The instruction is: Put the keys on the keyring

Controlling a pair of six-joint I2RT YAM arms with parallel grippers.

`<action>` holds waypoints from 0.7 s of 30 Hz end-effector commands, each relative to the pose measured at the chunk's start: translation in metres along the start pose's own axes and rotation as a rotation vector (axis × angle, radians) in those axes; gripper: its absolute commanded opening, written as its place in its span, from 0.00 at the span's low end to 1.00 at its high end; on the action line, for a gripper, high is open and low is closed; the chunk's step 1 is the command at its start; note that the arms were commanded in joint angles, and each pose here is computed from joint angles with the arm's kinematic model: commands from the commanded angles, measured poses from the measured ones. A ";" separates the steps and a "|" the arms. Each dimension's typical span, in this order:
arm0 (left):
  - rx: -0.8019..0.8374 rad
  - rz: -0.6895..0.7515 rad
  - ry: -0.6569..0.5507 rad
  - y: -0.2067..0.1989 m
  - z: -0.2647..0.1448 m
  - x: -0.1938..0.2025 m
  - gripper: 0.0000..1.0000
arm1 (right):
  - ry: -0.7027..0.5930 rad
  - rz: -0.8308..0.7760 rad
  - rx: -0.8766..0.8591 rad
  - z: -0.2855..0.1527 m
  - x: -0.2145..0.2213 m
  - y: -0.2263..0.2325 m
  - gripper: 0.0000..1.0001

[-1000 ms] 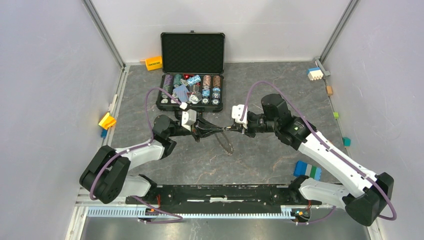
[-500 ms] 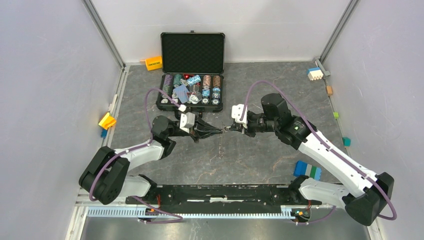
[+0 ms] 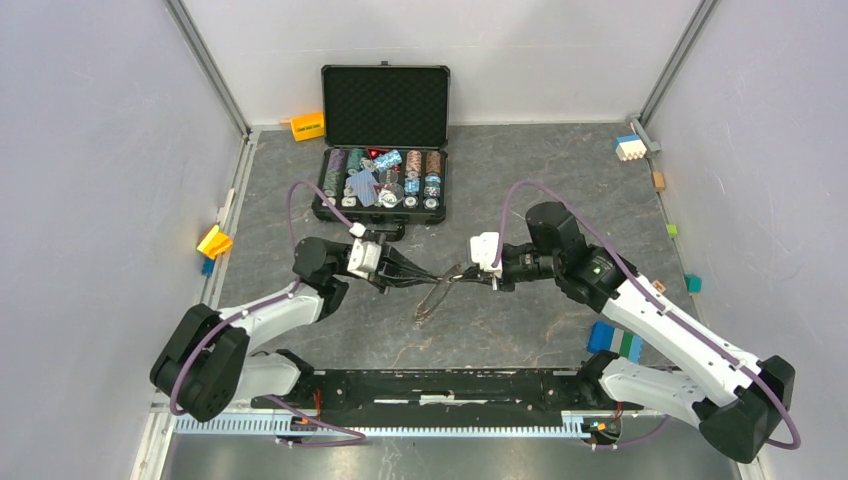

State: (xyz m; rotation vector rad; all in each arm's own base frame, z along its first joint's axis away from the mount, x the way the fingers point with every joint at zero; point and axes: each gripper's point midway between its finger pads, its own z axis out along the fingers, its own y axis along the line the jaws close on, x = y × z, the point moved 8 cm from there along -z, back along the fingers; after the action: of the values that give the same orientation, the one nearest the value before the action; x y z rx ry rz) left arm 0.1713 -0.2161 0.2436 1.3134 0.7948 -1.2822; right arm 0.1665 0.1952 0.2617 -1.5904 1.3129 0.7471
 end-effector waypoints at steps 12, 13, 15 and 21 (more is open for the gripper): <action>0.037 0.044 -0.052 -0.005 0.003 -0.031 0.02 | -0.027 -0.028 -0.030 0.015 0.000 0.007 0.00; 0.024 0.038 -0.061 -0.004 0.004 -0.033 0.02 | -0.025 -0.029 -0.029 0.016 -0.001 0.007 0.00; -0.004 0.019 -0.076 -0.001 0.005 -0.035 0.02 | -0.022 -0.028 -0.024 0.018 -0.001 0.006 0.00; -0.057 -0.012 -0.092 0.004 0.005 -0.034 0.02 | -0.013 -0.018 0.015 0.022 -0.004 0.000 0.00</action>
State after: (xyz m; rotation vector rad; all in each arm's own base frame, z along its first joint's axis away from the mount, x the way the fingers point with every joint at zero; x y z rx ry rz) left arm 0.1635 -0.2128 0.2555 1.2731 0.8199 -1.3355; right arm 0.1600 0.2147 0.2541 -1.6225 1.2538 0.7828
